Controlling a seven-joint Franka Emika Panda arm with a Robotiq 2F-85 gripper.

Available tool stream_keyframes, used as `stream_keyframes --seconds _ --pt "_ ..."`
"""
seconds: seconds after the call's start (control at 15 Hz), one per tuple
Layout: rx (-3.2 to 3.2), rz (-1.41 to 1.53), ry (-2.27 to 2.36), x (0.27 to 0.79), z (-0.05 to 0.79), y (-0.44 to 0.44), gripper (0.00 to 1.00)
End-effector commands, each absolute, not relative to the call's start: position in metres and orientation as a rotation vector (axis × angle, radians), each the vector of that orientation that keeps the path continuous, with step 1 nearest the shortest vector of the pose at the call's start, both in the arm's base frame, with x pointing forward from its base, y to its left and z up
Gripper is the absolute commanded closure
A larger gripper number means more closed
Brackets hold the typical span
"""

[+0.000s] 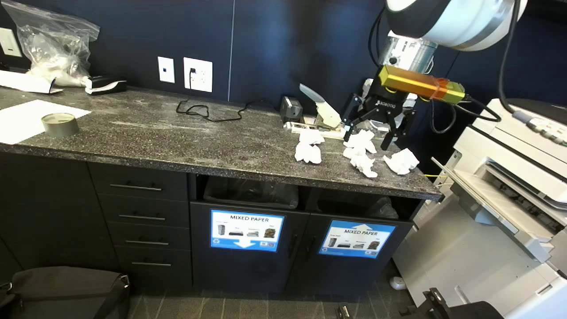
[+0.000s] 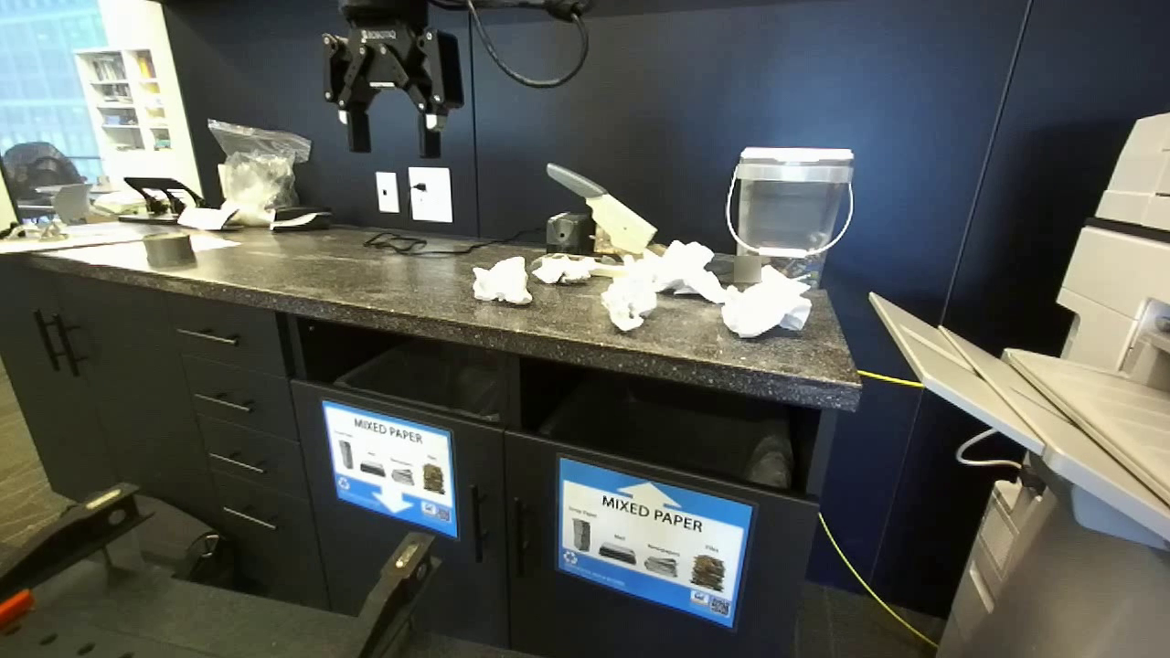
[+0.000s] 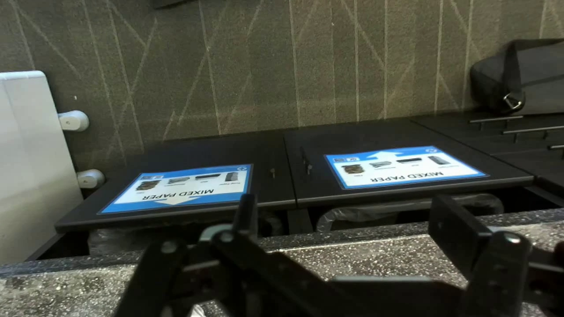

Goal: Place the papers on the countertop inside the bin on the right

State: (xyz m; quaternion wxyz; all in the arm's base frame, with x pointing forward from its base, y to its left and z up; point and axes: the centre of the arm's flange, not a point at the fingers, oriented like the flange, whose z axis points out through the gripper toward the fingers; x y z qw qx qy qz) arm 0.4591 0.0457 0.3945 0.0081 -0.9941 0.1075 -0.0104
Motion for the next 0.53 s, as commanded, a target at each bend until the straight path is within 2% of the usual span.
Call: stream_keyframes --seconds 0.0,0.47 --pt "-3.155 -0.118 0.355 0.478 0.372 -0.001 0.00" --pt "-3.148 -0.265 0.506 0.530 0.325 -0.132 0.00"
